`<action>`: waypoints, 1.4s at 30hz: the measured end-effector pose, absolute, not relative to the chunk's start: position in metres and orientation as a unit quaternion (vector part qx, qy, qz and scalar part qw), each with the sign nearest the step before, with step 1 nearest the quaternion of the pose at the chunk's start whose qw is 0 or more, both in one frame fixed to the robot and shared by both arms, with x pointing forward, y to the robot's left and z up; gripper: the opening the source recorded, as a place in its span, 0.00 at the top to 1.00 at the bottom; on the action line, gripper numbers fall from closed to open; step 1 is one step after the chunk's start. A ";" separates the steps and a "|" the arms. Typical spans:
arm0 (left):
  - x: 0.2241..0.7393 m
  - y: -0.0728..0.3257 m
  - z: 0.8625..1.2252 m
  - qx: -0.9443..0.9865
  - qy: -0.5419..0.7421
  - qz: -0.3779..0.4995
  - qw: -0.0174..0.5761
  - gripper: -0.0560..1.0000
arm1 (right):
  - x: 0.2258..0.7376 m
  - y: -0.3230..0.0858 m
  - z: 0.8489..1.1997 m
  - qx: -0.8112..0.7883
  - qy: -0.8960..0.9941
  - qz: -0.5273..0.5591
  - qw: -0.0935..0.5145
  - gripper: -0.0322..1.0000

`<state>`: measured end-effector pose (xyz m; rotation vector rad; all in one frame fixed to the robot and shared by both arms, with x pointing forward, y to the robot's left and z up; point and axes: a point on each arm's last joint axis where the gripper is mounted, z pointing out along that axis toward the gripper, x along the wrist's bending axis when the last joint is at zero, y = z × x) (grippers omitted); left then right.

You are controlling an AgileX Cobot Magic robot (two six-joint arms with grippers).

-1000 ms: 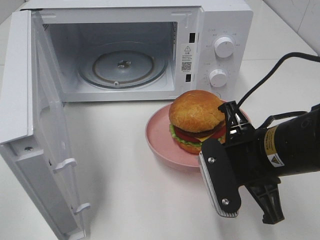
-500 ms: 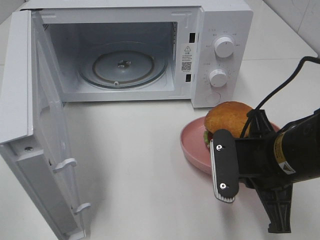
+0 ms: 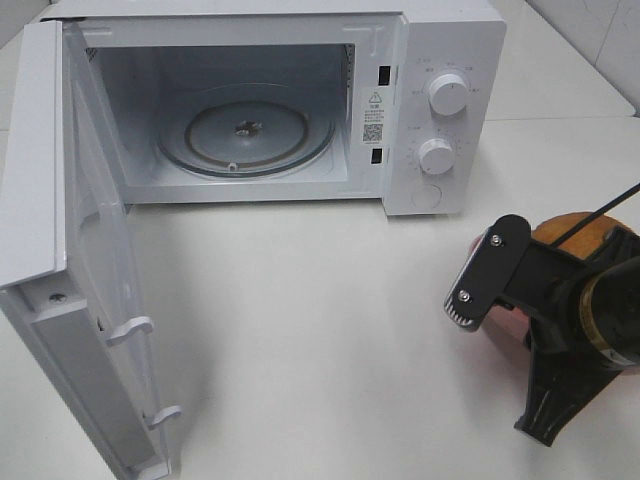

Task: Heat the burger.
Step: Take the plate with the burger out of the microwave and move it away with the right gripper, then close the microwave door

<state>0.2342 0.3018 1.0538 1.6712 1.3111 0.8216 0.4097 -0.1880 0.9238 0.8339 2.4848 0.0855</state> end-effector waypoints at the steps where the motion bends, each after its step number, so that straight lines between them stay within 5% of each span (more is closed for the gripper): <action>1: 0.234 0.302 1.054 0.666 0.523 0.328 0.419 0.95 | 0.410 -0.188 0.924 0.307 0.916 0.031 0.257 0.92; 31: 0.234 0.302 1.054 0.666 0.523 0.328 0.419 0.95 | 0.465 -0.208 0.896 0.430 0.871 0.031 0.236 0.92; 36: 0.234 0.302 1.054 0.666 0.523 0.328 0.419 0.95 | 0.465 -0.208 0.894 0.428 0.873 0.028 0.234 0.79; 38: 0.234 0.302 1.054 0.666 0.523 0.328 0.419 0.95 | 0.465 -0.206 0.893 0.441 0.867 0.042 0.229 0.61; 42: 0.234 0.302 1.054 0.666 0.523 0.328 0.419 0.95 | 0.466 -0.202 0.894 0.466 0.856 0.058 0.217 0.48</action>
